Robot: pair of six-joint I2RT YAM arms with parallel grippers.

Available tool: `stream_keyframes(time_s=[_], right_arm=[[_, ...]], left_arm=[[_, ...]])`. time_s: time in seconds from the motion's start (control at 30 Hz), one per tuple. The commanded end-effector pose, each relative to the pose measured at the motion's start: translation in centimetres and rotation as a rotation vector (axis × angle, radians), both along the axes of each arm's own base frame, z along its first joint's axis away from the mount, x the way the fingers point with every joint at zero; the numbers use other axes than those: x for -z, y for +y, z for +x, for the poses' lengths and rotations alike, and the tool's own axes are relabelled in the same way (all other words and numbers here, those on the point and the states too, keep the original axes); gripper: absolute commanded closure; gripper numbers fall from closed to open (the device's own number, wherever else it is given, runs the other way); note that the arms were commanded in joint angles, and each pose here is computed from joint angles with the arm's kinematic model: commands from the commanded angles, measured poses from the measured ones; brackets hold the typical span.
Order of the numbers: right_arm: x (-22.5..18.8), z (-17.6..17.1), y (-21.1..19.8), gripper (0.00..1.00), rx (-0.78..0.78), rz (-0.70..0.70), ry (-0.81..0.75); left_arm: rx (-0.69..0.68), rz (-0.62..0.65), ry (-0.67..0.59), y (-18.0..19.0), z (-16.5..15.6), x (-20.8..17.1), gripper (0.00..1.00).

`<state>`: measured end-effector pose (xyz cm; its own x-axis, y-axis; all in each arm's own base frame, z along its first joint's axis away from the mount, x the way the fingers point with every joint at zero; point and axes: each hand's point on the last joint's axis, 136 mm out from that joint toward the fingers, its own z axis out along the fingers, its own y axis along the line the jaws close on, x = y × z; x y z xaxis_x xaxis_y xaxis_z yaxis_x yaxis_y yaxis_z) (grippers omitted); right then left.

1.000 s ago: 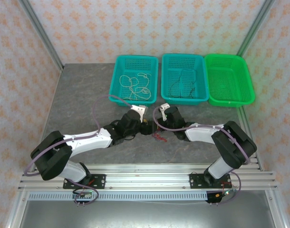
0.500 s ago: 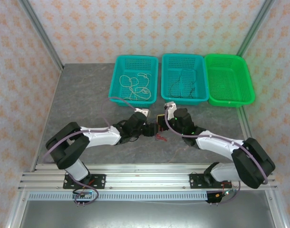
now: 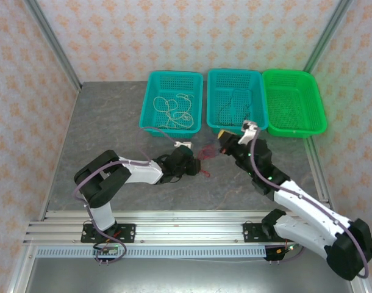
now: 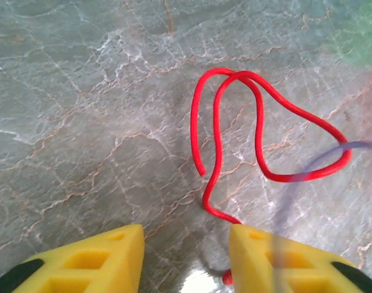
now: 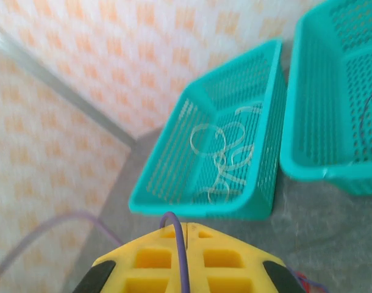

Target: Untangle the cables

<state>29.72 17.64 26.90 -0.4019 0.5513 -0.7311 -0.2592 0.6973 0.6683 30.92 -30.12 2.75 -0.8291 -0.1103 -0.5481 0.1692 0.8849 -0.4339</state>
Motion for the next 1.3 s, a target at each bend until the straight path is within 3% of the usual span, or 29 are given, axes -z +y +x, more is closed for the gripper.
stream_keyframes(time_s=[0.0, 0.1, 0.3, 0.53, 0.67, 0.8, 0.9, 1.0, 1.13, 1.27], right_arm=[[-2.9, 0.5, -2.7, 1.00, 0.135, 0.114, 0.012], [-3.7, 0.8, -4.5, 1.00, 0.214, 0.144, 0.025], [-2.4, 1.3, -4.1, 1.00, 0.197, 0.141, 0.048], [-0.8, 1.5, -2.5, 1.00, 0.123, 0.128, 0.088], [0.5, 1.6, -0.4, 1.00, 0.028, 0.153, 0.132], [1.7, 1.8, 1.4, 1.00, -0.050, 0.207, 0.157], [2.1, 1.8, 1.4, 1.00, -0.051, 0.228, 0.162], [2.0, 1.5, 1.5, 1.00, -0.058, 0.225, 0.162], [2.0, 1.0, 1.4, 1.00, -0.070, 0.225, 0.165], [2.5, 0.7, 1.5, 1.00, -0.079, 0.237, 0.178]], left_arm=[[-0.045, 0.018, -0.023, 0.7, 0.3, 0.3, 0.62], [-0.049, 0.028, -0.027, 1.1, 0.1, 0.4, 0.63], [-0.023, -0.014, -0.054, 1.1, -0.5, -1.1, 0.63], [-0.011, -0.126, -0.204, 2.3, -1.4, -9.9, 0.46], [-0.009, -0.197, -0.283, 3.2, -2.3, -15.5, 0.43], [0.037, -0.335, -0.248, 1.5, -2.6, -18.6, 0.46], [0.059, -0.404, -0.190, -0.4, -2.3, -18.7, 0.46], [0.001, -0.382, -0.141, -0.5, -1.2, -16.9, 0.47], [-0.068, -0.397, -0.046, -0.5, 0.7, -13.9, 0.55], [-0.042, -0.466, -0.054, -1.9, 1.5, -13.5, 0.58]])
